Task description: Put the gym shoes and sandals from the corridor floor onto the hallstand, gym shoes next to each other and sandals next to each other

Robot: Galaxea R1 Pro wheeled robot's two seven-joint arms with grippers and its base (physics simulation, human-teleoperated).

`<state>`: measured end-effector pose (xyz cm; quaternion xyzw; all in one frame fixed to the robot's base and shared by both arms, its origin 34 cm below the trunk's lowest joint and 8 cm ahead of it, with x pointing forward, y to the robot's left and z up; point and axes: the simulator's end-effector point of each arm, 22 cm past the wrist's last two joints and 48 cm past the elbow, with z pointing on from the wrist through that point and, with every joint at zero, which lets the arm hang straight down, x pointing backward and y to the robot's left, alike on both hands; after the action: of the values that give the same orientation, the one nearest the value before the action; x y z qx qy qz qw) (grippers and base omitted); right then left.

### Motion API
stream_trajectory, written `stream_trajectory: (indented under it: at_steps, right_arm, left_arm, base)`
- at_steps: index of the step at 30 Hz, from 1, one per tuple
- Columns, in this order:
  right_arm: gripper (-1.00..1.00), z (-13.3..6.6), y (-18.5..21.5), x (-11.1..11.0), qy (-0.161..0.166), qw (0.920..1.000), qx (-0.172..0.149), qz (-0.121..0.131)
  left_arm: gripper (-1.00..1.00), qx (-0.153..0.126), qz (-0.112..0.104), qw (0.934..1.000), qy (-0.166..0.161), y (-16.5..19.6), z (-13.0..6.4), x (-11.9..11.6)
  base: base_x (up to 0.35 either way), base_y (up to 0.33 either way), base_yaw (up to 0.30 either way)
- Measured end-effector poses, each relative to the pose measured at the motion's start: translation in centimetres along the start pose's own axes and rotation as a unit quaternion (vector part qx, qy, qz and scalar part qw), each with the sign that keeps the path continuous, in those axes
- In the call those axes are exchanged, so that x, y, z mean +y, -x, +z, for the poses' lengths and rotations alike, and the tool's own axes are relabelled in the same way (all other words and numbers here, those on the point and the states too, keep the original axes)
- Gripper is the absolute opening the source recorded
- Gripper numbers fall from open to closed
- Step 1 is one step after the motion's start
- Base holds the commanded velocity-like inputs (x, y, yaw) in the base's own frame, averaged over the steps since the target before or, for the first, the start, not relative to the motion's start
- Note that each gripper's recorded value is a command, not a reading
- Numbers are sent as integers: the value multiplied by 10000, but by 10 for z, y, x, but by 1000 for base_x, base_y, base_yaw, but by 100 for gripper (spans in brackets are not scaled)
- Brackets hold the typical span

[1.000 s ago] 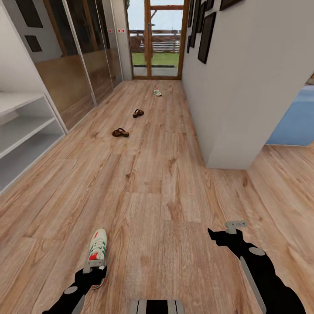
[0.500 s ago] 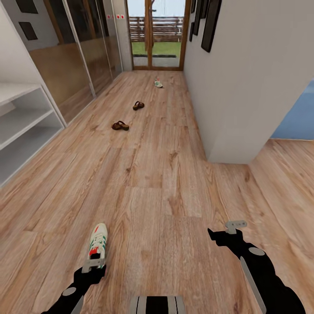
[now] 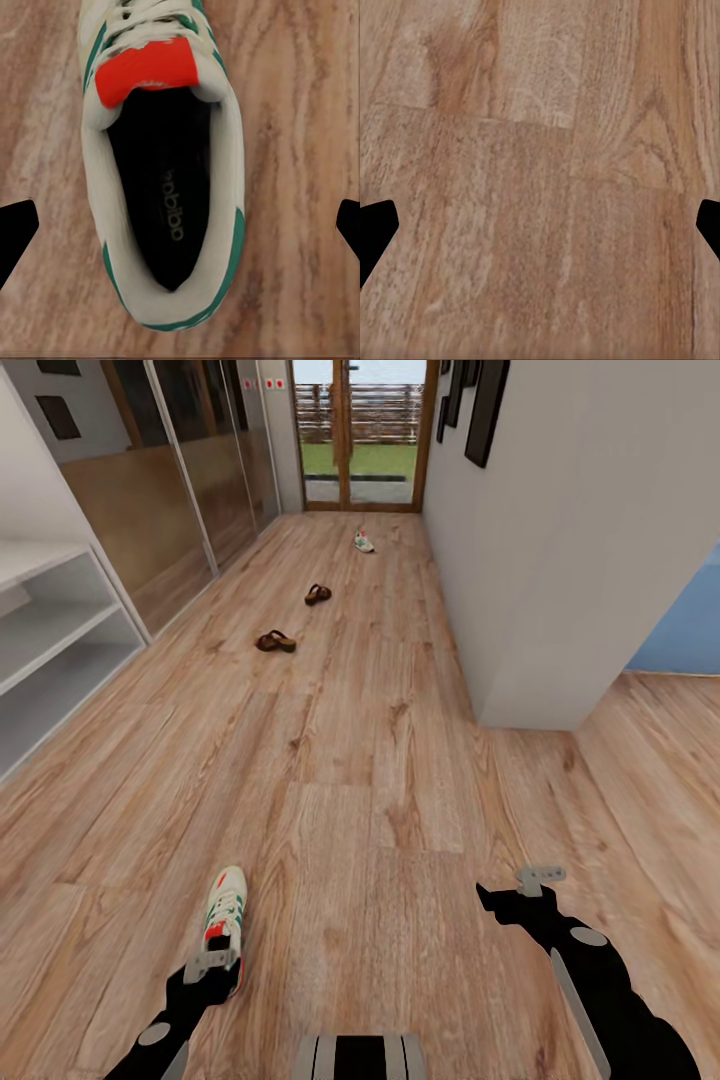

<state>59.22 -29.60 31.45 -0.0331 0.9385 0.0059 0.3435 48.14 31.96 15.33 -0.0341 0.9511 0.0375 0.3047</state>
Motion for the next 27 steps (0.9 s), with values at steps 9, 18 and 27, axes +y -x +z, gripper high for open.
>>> stream_trajectory:
  at_steps: [9,18,27]
  right_arm:
    - [100,12,-22,1,13,9997,224,8]
    - [100,24,-47,2,27,9989,473,17]
    - [100,34,-71,3,41,9975,704,25]
  left_arm:
    - [100,214,15,9998,6,-23,6,0]
    - [100,457,38,9989,17,-50,11,1]
    - [100,683,59,9976,26,-74,14,2]
  base:
    - [0,0,0]
    - [0,0,0]
    - [0,0,0]
